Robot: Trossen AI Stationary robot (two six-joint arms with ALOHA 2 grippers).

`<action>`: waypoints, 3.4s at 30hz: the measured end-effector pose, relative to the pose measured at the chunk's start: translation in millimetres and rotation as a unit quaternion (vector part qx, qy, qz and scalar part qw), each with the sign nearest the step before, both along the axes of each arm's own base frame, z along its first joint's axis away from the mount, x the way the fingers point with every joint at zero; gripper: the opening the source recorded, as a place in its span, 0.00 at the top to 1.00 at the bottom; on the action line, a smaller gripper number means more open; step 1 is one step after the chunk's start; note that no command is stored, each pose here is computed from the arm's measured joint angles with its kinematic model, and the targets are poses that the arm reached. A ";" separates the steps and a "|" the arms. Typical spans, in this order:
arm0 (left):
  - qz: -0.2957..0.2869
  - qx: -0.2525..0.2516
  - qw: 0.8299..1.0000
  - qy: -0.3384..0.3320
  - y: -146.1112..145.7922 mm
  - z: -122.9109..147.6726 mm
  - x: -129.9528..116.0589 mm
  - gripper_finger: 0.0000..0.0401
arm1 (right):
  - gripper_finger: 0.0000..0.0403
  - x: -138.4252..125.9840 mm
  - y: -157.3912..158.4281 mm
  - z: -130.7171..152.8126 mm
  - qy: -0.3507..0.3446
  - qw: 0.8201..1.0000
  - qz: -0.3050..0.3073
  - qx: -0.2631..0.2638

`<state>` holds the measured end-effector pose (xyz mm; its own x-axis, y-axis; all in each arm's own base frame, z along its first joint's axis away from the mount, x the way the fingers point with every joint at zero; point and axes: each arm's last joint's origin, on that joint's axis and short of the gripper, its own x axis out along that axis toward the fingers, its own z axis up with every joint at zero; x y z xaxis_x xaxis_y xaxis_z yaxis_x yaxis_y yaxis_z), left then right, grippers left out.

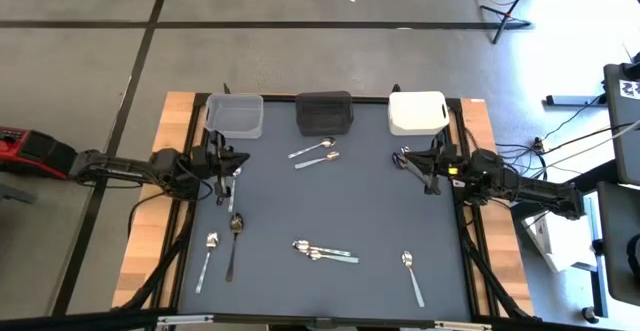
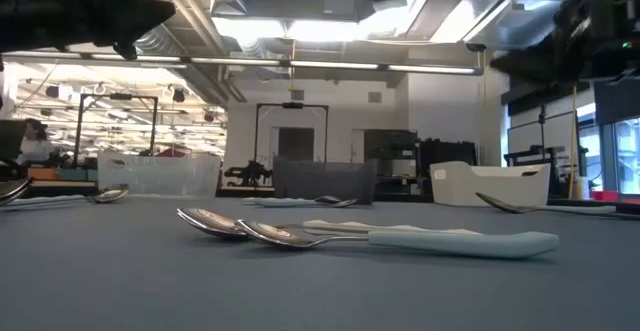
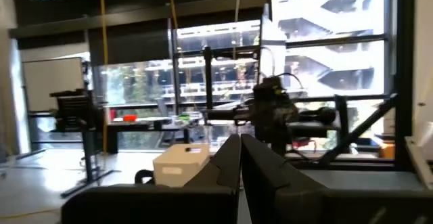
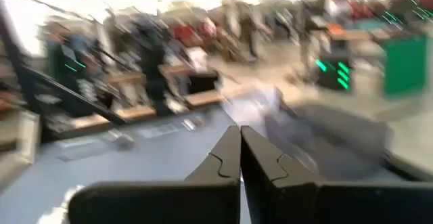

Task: Sort silverware by color (type)
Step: Put the black spoon into the white bin

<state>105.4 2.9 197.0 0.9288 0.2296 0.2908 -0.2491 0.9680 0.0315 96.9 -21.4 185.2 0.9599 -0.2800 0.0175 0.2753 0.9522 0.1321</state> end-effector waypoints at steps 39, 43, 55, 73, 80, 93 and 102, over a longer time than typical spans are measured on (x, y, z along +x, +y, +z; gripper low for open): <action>-0.024 0.042 0.999 0.008 5.3 -0.3 25.2 0.98 | 0.58 67.5 -55.8 -34.1 0.598 0.728 -0.132 0.310; -0.024 0.042 0.999 0.008 5.3 -0.3 25.2 0.98 | 0.62 67.2 -64.0 -43.5 0.615 0.710 -0.149 0.309; -0.024 0.042 0.999 0.008 5.3 -0.3 25.2 0.98 | 0.91 71.5 -65.1 -46.9 0.624 0.718 -0.117 0.285; -0.014 0.033 0.999 0.001 5.9 0.8 24.7 0.98 | 0.99 89.6 -60.8 48.2 0.553 0.807 -0.112 0.175; -0.016 0.029 0.999 0.001 5.9 0.8 24.7 0.98 | 0.99 83.1 -68.1 95.8 0.534 0.825 -0.174 0.060; -0.004 0.023 1.000 -0.001 6.6 1.0 24.5 0.98 | 0.99 77.1 -146.5 91.4 0.531 0.803 -0.270 0.004; -0.004 0.023 1.000 -0.001 6.6 1.0 24.5 0.98 | 0.99 68.3 -191.5 55.5 0.567 0.772 -0.278 0.075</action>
<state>129.9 9.6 198.0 0.9298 0.2091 0.3030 -0.2419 0.9674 0.0747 165.2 -212.9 240.7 0.0652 -0.5712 -0.8182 0.6547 0.6433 -0.3970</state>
